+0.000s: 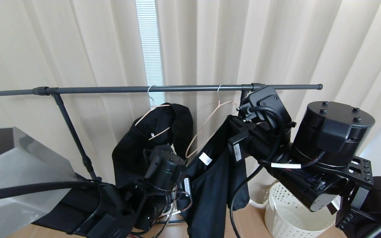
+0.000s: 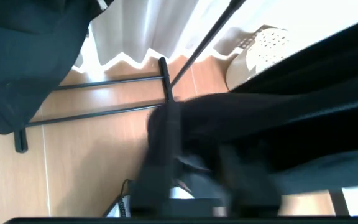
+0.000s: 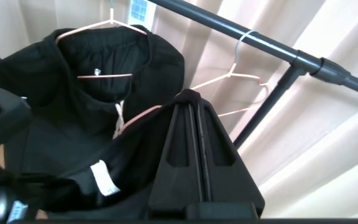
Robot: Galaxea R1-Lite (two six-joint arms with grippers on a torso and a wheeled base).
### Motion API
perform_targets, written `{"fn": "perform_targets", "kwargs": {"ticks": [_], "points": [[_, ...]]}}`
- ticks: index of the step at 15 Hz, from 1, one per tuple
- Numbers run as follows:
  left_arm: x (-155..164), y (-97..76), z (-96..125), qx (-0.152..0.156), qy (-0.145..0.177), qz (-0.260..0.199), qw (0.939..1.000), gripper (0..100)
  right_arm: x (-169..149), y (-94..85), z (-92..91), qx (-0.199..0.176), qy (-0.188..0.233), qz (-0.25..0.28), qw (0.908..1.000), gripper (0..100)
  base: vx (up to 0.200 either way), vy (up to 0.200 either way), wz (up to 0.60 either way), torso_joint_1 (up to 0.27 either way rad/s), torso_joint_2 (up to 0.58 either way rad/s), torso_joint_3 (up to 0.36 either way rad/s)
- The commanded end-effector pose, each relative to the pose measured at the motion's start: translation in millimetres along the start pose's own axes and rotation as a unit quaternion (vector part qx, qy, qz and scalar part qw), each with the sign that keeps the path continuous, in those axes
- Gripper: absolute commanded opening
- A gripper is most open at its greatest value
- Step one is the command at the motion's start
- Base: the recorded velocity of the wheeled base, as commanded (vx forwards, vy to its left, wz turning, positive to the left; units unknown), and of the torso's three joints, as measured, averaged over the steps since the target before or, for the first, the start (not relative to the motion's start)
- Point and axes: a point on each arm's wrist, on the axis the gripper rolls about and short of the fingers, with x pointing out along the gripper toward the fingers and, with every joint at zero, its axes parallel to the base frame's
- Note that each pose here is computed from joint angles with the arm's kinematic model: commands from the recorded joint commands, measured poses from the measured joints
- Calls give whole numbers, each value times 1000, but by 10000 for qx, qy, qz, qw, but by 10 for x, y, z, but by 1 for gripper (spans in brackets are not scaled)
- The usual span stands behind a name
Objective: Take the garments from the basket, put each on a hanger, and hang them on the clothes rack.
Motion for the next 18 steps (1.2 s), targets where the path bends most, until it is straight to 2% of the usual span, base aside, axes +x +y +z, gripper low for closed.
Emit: {"fn": "perform_targets", "kwargs": {"ticks": [1, 3, 5, 6, 8, 11, 14, 15, 16, 17, 18], "points": [[-126, 5, 114, -51, -185, -90, 9998, 0, 47, -110, -28, -17, 53, -188, 9998, 0, 0, 0, 0, 0, 0, 0], [-177, 66, 190, -66, -285, -66, 9995, 0, 71, -180, -76, -176, 144, -299, 9993, 0, 0, 0, 0, 0, 0, 0], [-228, 68, 238, 47, -368, -103, 9993, 0, 69, -213, -119, -331, 219, -342, 9986, 0, 0, 0, 0, 0, 0, 0], [-335, 90, 340, 156, -538, -147, 9983, 0, 10, -244, -166, -584, 312, -336, 9972, 0, 0, 0, 0, 0, 0, 0], [-453, 150, 460, 332, -629, -79, 9974, 0, -21, -236, -258, -941, 498, -270, 9939, 0, 0, 0, 0, 0, 0, 0], [-544, 161, 753, 693, -595, 141, 9957, 0, -42, -220, -365, -1292, 687, -192, 9890, 0, 0, 0, 0, 0, 0, 0], [-786, 89, 1082, 686, -508, 86, 9963, 0, -48, -214, -398, -1397, 744, -159, 9873, 0, 0, 0, 0, 0, 0, 0], [-793, 83, 1095, 690, -492, 68, 9964, 0, -48, -214, -398, -1404, 744, -158, 9872, 0, 0, 0, 0, 0, 0, 0], [-806, 59, 1135, 731, -322, 8, 9968, 0, -66, -215, -397, -1409, 723, -92, 9873, 0, 0, 0, 0, 0, 0, 0], [-805, 69, 1139, 737, -263, -46, 9969, 0, -146, -226, -425, -1458, 781, 148, 9861, 0, 0, 0, 0, 0, 0, 0], [-786, 115, 1162, 687, -203, -156, 9973, 0, -264, -235, -377, -1504, 789, 444, 9845, 0, 0, 0, 0, 0, 0, 0]]}}
